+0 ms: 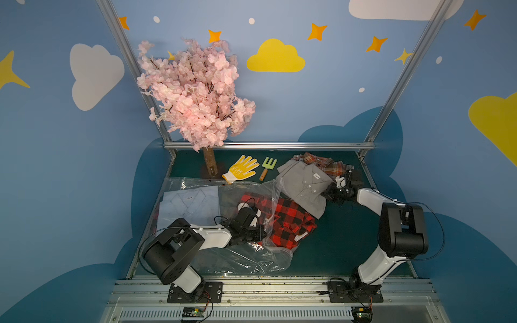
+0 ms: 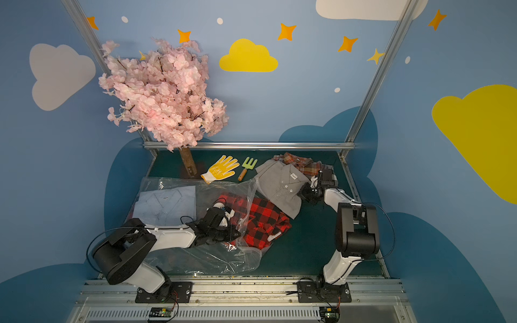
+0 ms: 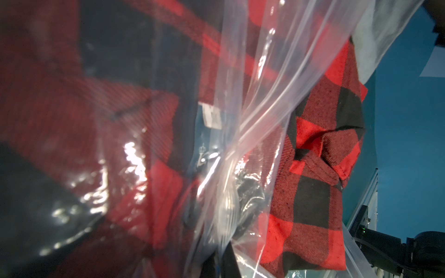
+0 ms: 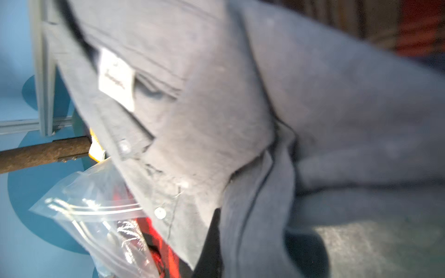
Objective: Take the shirt out of the vacuum bag
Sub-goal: Adjust the shirt at the center of the board.
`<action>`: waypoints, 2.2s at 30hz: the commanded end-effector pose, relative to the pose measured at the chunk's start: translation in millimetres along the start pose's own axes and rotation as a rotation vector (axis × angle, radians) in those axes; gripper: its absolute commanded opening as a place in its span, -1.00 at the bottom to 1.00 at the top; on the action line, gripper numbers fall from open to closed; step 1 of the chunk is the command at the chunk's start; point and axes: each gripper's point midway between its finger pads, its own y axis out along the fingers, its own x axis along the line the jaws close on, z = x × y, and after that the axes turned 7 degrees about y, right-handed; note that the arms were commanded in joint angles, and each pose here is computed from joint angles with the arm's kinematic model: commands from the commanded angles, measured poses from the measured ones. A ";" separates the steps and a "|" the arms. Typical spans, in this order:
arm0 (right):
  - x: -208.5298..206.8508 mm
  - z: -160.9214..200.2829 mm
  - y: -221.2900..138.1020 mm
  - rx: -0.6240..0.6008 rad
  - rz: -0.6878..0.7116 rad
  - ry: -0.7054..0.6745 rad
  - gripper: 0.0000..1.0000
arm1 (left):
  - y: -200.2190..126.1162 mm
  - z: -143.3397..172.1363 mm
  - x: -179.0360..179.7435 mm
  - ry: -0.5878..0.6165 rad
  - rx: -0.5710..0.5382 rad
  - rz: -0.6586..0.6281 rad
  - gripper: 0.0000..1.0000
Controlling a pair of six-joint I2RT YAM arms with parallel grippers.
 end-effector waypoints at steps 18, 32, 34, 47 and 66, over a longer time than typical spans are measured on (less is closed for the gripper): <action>86.4 -53.2 -73.5 -0.042 -0.036 -0.280 -1.00 | -0.9 60.9 44.2 -0.060 0.192 -0.154 -0.95; 44.7 -125.2 -91.3 -0.132 -0.131 -0.101 -1.00 | 0.5 63.4 47.3 -0.063 0.204 -0.162 -0.94; 30.4 -132.0 -86.0 -0.133 -0.143 -0.063 -1.00 | 1.2 62.3 46.9 -0.062 0.205 -0.162 -0.94; -39.4 -171.1 -55.5 -0.150 -0.138 0.141 -1.00 | 4.8 63.8 48.6 -0.074 0.215 -0.164 -0.95; -81.6 -172.6 -113.5 -0.256 0.042 0.228 0.30 | -5.1 49.0 28.4 -0.035 0.182 -0.127 -0.95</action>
